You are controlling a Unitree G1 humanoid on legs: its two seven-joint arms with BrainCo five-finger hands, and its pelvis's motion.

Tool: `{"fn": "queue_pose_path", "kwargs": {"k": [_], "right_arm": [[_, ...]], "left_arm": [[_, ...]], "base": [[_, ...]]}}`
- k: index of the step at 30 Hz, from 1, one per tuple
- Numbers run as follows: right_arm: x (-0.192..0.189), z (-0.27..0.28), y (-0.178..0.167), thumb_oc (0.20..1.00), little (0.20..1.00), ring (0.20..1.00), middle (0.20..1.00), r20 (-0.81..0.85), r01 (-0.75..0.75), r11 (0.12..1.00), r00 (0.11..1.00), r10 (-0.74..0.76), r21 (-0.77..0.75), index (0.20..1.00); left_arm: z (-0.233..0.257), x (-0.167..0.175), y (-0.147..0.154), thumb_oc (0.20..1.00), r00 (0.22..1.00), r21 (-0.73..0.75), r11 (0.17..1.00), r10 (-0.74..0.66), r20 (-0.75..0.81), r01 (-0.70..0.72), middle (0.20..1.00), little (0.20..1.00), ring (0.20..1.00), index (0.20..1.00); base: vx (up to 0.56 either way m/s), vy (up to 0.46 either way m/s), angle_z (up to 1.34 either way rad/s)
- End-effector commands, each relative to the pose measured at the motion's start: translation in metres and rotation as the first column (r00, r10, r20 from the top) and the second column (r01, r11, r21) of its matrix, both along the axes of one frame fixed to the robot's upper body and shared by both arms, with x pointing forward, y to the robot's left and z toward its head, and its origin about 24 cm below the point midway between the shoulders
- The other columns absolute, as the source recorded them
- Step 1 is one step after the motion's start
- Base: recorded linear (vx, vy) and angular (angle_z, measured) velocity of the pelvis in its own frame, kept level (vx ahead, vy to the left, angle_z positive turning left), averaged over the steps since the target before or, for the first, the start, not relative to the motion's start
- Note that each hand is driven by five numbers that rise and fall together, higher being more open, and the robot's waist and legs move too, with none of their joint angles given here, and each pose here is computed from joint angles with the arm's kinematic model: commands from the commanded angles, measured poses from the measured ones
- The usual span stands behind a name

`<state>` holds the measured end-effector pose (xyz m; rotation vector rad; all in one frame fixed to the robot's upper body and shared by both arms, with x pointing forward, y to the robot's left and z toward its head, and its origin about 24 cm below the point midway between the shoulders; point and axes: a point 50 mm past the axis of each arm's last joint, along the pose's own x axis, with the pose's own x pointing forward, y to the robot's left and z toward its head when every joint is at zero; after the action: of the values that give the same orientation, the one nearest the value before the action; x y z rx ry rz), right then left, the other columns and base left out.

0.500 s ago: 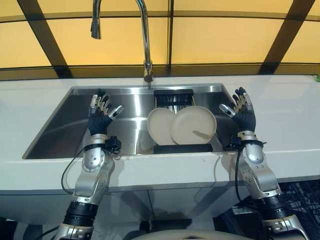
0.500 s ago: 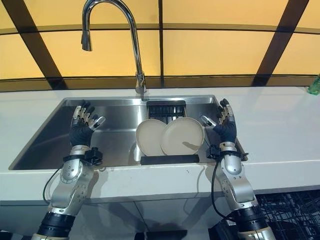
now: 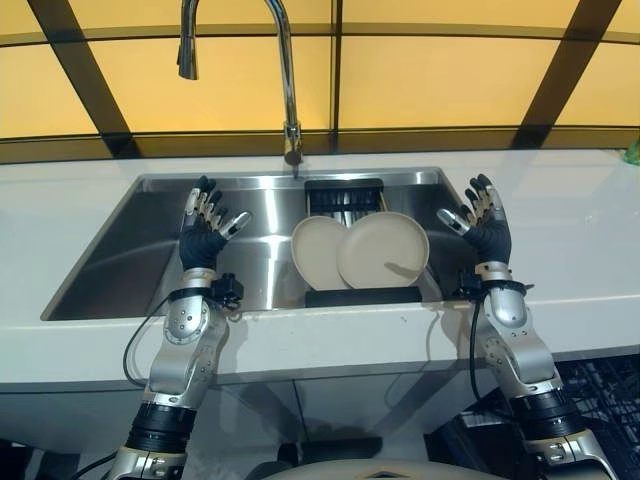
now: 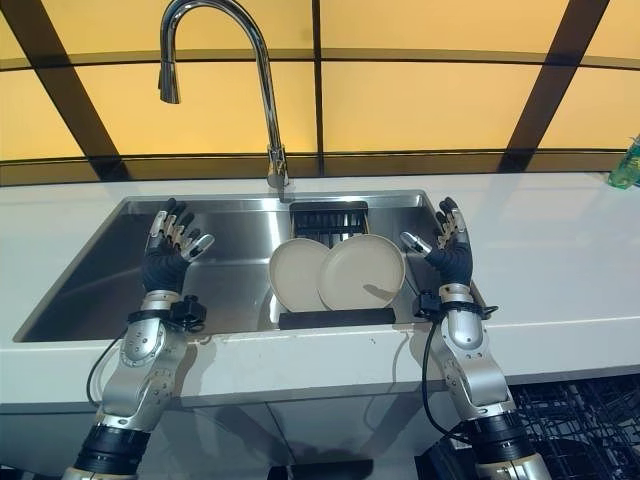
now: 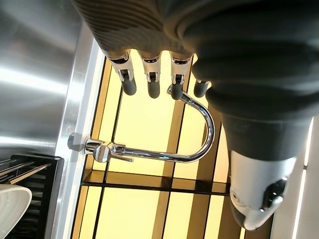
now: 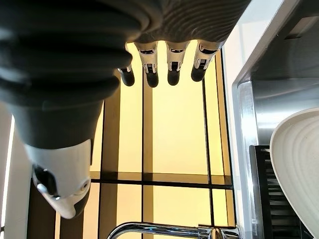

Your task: Pick up plates and place into dishwasher.

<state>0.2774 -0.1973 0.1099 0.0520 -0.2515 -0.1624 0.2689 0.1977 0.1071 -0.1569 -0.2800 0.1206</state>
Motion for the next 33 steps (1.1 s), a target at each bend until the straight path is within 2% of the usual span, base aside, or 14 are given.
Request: {"fn": "queue_pose_path", "kwargs": {"k": [1, 19, 33], "right_arm": [[0.002, 0.022, -0.005, 1.000, 1.000, 1.000, 1.000, 0.105, 0.004, 1.000, 0.994, -0.002, -0.023, 1.000], [0.007, 0.026, -0.003, 1.000, 1.000, 1.000, 1.000, 0.079, -0.040, 0.998, 0.996, 0.044, -0.056, 1.000], [0.006, 0.016, -0.008, 1.000, 1.000, 1.000, 1.000, 0.018, -0.059, 0.996, 0.998, 0.061, -0.071, 1.000]], "left_arm": [[0.023, 0.006, 0.010, 1.000, 0.994, 0.084, 0.996, 0.001, 0.107, -0.010, 1.000, 1.000, 1.000, 1.000], [0.031, 0.012, 0.027, 1.000, 0.994, 0.255, 0.966, 0.008, 0.105, -0.034, 1.000, 1.000, 1.000, 1.000], [0.036, 0.032, 0.046, 1.000, 0.995, 0.446, 0.891, 0.066, 0.068, -0.090, 1.000, 1.000, 1.000, 1.000]], "base": [[0.00, 0.000, 0.00], [-0.03, -0.054, -0.01], [0.10, 0.117, -0.28]]}}
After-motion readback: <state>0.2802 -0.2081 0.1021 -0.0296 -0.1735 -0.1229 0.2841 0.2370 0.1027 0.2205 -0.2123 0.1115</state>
